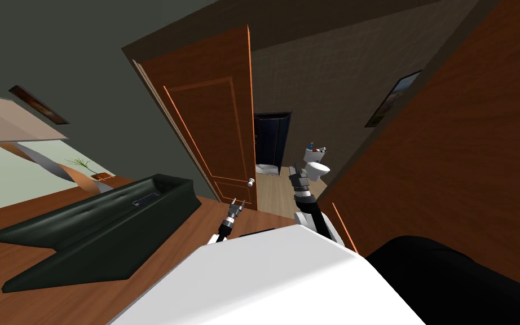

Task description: Pull the door open

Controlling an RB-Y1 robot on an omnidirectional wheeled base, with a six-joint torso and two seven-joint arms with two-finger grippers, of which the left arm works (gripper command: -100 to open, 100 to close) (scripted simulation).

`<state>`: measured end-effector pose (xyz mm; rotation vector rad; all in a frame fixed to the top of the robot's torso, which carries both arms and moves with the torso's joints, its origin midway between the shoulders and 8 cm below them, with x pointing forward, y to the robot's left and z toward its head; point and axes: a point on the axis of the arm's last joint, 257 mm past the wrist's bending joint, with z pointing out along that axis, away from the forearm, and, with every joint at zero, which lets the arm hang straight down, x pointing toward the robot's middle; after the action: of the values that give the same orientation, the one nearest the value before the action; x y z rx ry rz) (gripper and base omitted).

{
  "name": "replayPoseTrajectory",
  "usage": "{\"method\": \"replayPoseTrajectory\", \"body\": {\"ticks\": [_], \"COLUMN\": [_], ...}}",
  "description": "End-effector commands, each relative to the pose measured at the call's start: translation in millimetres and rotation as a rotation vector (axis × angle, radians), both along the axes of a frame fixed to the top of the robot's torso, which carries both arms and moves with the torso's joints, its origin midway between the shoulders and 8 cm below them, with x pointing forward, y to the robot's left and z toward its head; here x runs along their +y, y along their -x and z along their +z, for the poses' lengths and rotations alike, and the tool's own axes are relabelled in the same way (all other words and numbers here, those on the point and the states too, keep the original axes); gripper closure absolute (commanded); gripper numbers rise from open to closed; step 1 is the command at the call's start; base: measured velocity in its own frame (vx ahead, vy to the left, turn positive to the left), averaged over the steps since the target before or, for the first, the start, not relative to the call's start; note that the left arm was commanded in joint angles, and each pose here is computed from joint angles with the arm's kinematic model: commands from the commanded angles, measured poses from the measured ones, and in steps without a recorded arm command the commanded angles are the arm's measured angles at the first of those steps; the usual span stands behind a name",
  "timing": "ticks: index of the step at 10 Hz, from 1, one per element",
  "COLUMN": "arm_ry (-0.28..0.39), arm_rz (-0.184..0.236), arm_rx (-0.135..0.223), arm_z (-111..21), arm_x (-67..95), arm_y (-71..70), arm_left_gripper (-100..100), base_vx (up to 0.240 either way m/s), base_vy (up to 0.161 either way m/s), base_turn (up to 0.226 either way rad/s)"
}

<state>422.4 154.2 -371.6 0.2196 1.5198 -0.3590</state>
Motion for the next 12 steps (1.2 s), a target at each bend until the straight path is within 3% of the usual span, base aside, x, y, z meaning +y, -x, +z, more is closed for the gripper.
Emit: {"method": "replayPoseTrajectory", "body": {"ticks": [1,4,5,8,12], "arm_ry": [-0.035,-0.086,-0.073,-0.088,-0.082], "arm_rz": [-0.01,-0.027,-0.022,0.025,0.053], "arm_rx": [0.003,0.011,0.012,0.009,0.016], "arm_z": [-6.3,-18.6,-17.2,-19.1,-20.0], "arm_x": [-4.7,-12.1,-10.4,43.5,68.4], "arm_y": [1.1,4.0,2.4,-2.6,-4.5], "arm_left_gripper": [-100,-100,-100,-100,-100], "base_vx": [0.133,0.134,0.064,0.094,0.144], "base_vy": [-0.105,-0.095,-0.058,-0.037,-0.167], "base_turn": [0.121,0.118,0.028,-0.061,-0.08]}}
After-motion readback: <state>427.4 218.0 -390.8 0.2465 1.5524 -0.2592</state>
